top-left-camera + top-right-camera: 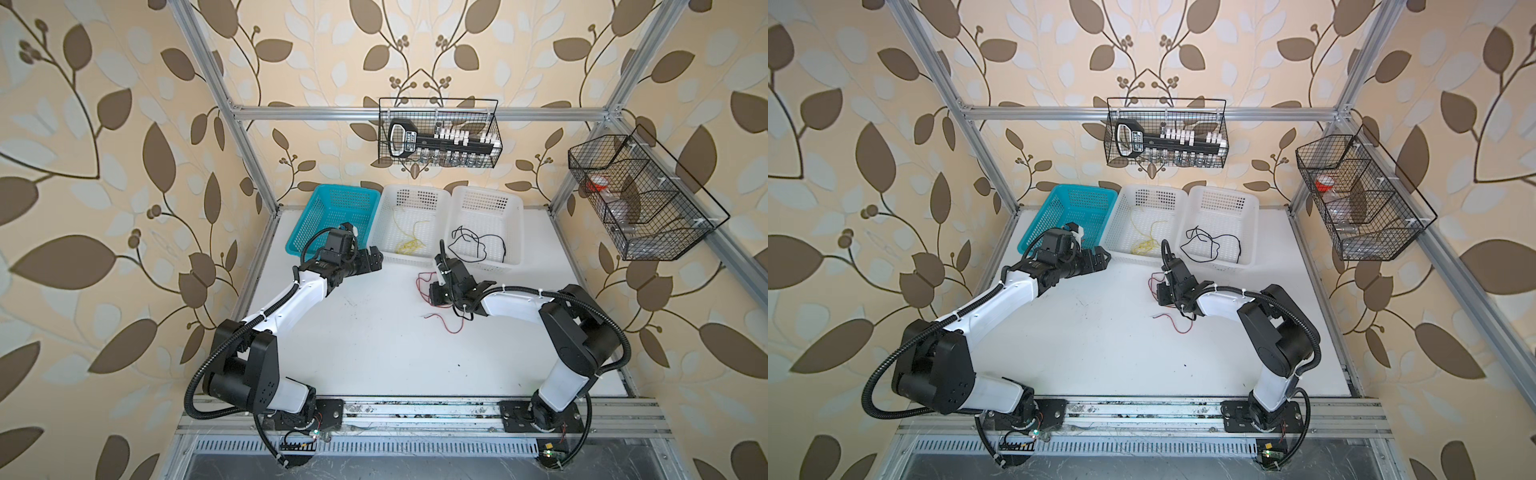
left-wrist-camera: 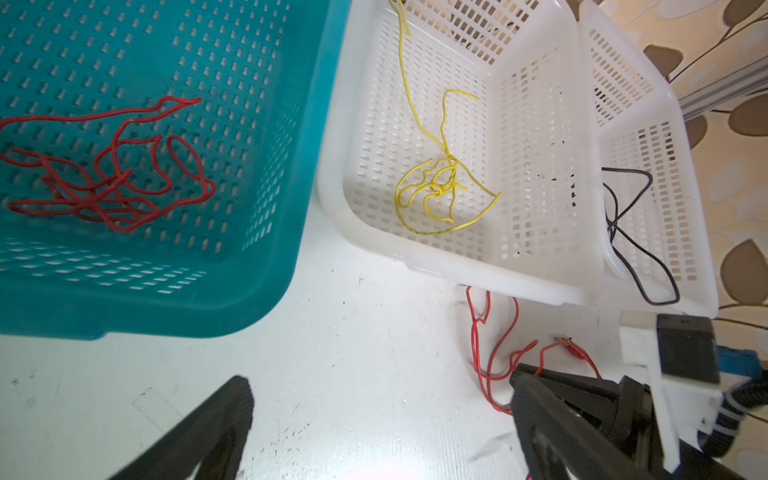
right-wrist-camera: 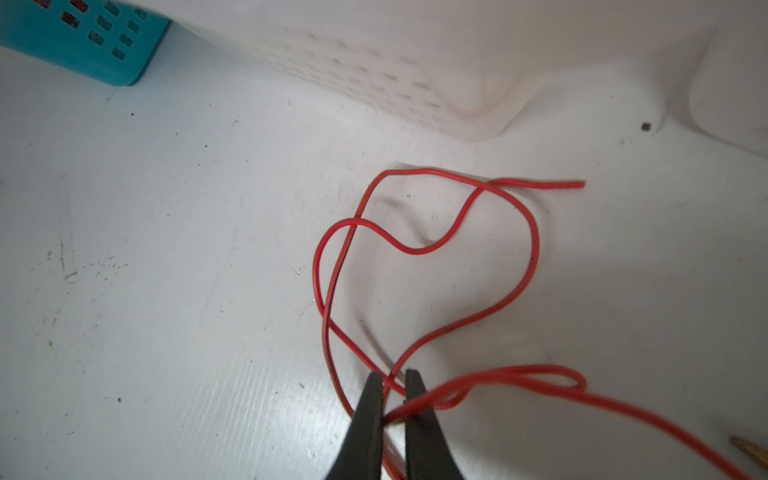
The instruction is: Untangle the cables
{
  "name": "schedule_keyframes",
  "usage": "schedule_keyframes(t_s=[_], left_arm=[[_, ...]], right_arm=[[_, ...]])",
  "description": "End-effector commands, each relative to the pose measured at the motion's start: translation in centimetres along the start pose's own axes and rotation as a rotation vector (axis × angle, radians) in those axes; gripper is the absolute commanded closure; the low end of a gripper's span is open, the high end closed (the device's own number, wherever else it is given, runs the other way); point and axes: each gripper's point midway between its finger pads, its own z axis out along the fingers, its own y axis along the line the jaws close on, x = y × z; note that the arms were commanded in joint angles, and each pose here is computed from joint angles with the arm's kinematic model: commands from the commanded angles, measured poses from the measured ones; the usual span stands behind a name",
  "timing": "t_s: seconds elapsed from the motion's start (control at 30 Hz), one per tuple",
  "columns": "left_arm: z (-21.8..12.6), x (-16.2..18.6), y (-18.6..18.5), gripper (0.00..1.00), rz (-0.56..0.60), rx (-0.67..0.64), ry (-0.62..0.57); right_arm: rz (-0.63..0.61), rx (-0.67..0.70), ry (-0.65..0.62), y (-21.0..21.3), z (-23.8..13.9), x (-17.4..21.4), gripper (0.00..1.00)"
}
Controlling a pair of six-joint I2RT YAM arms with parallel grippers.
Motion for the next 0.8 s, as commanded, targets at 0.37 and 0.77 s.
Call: schedule_keyframes(t_s=[0.37,0.77], left_arm=[[0.8,0.3,-1.5,0.01,0.025,0.062,0.021],[-0.8,-0.6,-3.2,0.01,0.05,0.146,-0.034]], right_arm=[[-0.14,-0.129,-0.084,3.7,-6.3,-3.2,1.0],[-0.229,-0.319,-0.359,7.6,-18.7,-10.0,1.0]])
